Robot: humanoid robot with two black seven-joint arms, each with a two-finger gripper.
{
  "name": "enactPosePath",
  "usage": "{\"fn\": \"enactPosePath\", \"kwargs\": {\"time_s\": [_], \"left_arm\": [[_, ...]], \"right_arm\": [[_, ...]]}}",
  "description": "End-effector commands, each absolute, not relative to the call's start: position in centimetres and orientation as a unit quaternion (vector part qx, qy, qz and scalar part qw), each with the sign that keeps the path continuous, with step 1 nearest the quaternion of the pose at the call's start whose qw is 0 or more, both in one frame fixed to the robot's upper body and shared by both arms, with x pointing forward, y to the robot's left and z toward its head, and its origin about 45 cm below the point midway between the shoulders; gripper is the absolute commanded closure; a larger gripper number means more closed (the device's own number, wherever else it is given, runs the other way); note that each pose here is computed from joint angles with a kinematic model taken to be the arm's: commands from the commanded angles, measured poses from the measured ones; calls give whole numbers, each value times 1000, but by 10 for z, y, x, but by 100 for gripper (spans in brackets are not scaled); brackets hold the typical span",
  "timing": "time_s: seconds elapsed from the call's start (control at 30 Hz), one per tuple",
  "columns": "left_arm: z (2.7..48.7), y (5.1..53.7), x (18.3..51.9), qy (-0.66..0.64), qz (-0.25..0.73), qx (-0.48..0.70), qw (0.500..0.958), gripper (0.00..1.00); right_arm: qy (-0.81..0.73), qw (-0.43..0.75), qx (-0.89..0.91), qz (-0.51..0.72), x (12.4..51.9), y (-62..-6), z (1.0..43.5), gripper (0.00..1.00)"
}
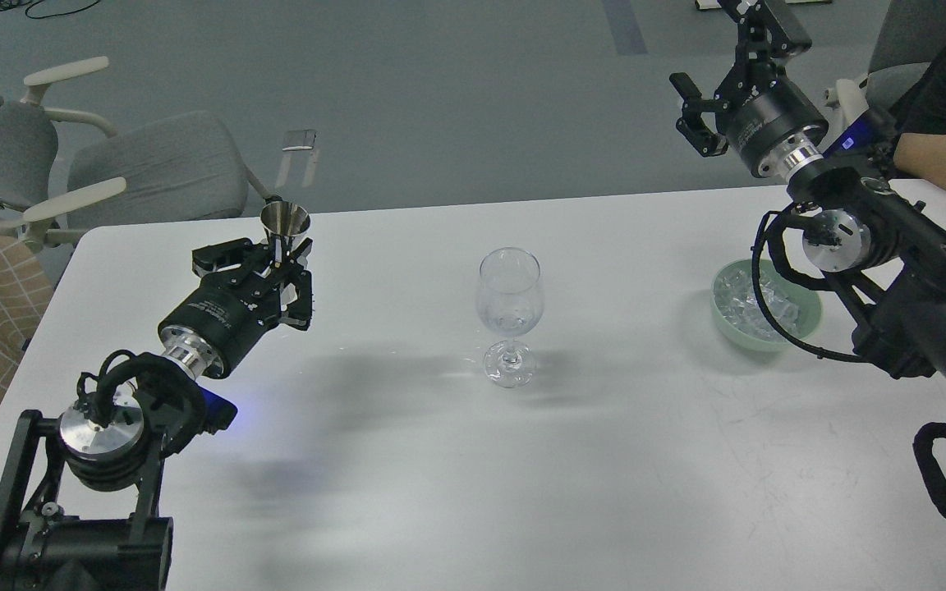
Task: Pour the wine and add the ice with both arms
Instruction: 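Bring the jigger back down toward its spot with the left gripper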
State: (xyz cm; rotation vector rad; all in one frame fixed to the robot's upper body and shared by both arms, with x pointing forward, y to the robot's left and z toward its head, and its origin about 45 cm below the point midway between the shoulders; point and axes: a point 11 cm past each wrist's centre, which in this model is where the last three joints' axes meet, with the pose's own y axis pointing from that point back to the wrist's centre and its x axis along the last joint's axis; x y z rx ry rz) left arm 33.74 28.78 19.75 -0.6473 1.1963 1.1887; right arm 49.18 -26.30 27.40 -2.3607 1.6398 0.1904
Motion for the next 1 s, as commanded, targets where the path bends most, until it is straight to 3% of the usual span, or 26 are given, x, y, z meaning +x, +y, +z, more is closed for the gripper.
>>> {"fn": "enactPosePath", "kwargs": {"time_s": [0.0,0.43,0.97], "left_arm": [[174,296,335,525,518,-285,613,87],[115,313,324,536,526,-282,597,82],[114,317,327,530,533,-285,595,63]], "right_arm": [[565,130,-812,65,492,-263,274,0],[566,127,-812,68,490,-265,270,0],[564,127,-813,72,489,-261,267,0]]}}
